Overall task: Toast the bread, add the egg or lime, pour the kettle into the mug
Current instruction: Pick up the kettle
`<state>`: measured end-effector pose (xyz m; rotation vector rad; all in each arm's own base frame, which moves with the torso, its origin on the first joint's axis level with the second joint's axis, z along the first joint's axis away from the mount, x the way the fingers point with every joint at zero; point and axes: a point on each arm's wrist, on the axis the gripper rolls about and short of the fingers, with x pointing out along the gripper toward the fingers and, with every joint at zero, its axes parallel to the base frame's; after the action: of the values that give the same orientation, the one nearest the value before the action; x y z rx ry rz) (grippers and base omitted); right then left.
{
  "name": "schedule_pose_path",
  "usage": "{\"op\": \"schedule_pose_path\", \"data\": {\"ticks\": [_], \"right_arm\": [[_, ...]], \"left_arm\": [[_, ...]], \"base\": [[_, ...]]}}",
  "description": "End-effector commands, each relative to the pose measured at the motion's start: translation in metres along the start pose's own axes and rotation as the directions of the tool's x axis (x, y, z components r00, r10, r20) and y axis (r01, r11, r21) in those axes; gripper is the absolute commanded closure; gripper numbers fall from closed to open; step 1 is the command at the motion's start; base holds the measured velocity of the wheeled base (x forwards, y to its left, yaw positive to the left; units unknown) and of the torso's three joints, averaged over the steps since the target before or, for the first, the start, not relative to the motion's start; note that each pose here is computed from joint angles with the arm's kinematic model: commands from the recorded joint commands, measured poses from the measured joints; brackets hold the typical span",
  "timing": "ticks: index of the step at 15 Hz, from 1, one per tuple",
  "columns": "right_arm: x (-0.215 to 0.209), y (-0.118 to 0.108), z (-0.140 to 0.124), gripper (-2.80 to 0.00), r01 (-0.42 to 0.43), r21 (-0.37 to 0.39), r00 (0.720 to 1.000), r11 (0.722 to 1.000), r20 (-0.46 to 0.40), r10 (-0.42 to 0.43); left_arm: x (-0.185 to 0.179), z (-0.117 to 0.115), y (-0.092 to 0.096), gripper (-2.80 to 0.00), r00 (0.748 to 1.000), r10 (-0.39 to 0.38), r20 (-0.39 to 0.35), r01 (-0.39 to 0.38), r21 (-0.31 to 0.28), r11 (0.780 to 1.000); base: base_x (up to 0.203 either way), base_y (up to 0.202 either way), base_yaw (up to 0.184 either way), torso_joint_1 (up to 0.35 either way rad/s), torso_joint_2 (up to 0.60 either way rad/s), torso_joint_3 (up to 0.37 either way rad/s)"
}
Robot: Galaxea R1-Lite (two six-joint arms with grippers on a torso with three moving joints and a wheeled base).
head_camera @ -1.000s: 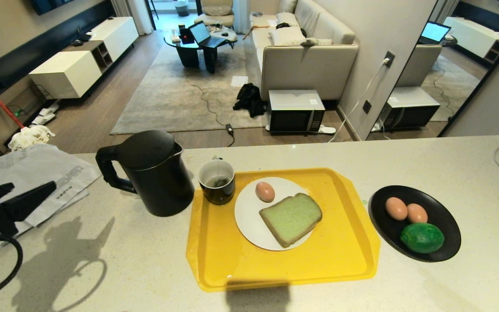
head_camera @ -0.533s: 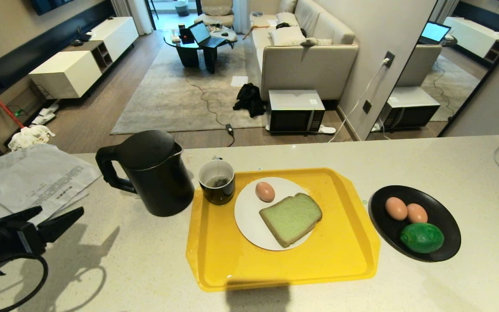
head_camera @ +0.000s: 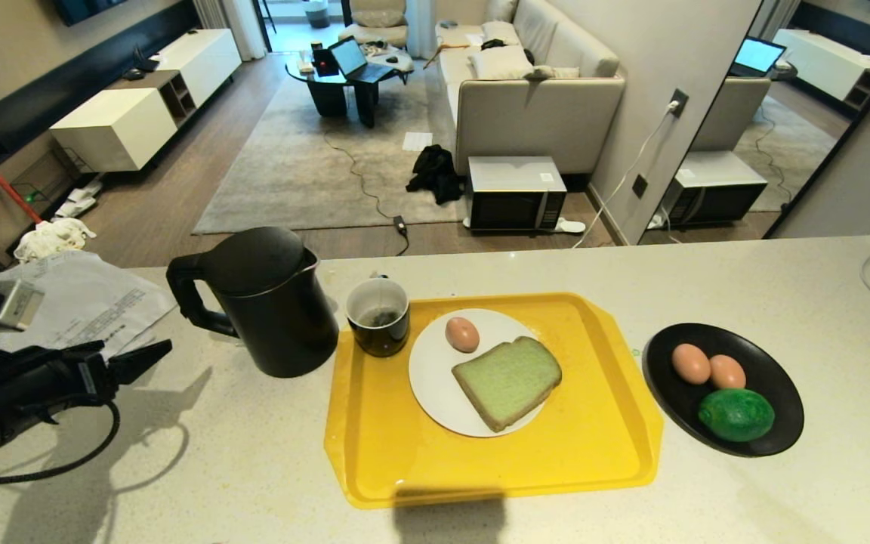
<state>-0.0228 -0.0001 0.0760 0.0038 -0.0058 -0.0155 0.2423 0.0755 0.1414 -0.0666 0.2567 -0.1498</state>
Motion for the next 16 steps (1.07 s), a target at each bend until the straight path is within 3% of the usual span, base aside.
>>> {"op": "schedule_pose_path", "data": {"ticks": [1,4,10,16], "right_arm": [[0.000,0.000,0.000,0.00,0.001,0.001,1.000,1.000,0.000,-0.001],[0.000,0.000,0.000,0.00,0.000,0.001,1.000,1.000,-0.001,0.000],[0.000,0.000,0.000,0.00,0.000,0.000,1.000,1.000,-0.001,0.000],[0.000,0.000,0.000,0.00,0.000,0.001,1.000,1.000,-0.001,0.000]], "left_arm": [[0.026,-0.001,0.002,-2.80,0.999,-0.040,-0.012,0.040,0.008,0.999],[0.049,0.008,-0.002,-2.80,0.996,-0.083,0.026,0.082,0.041,0.996],[0.075,0.017,0.003,-2.80,0.994,-0.098,0.056,0.094,0.066,0.993],[0.094,0.024,-0.006,-2.80,0.987,-0.142,0.074,0.135,0.095,0.986]], "base": [[0.000,0.000,0.000,0.000,0.00,0.000],[0.000,0.000,0.000,0.000,0.00,0.000],[0.000,0.000,0.000,0.000,0.00,0.000],[0.000,0.000,0.000,0.000,0.00,0.000]]}}
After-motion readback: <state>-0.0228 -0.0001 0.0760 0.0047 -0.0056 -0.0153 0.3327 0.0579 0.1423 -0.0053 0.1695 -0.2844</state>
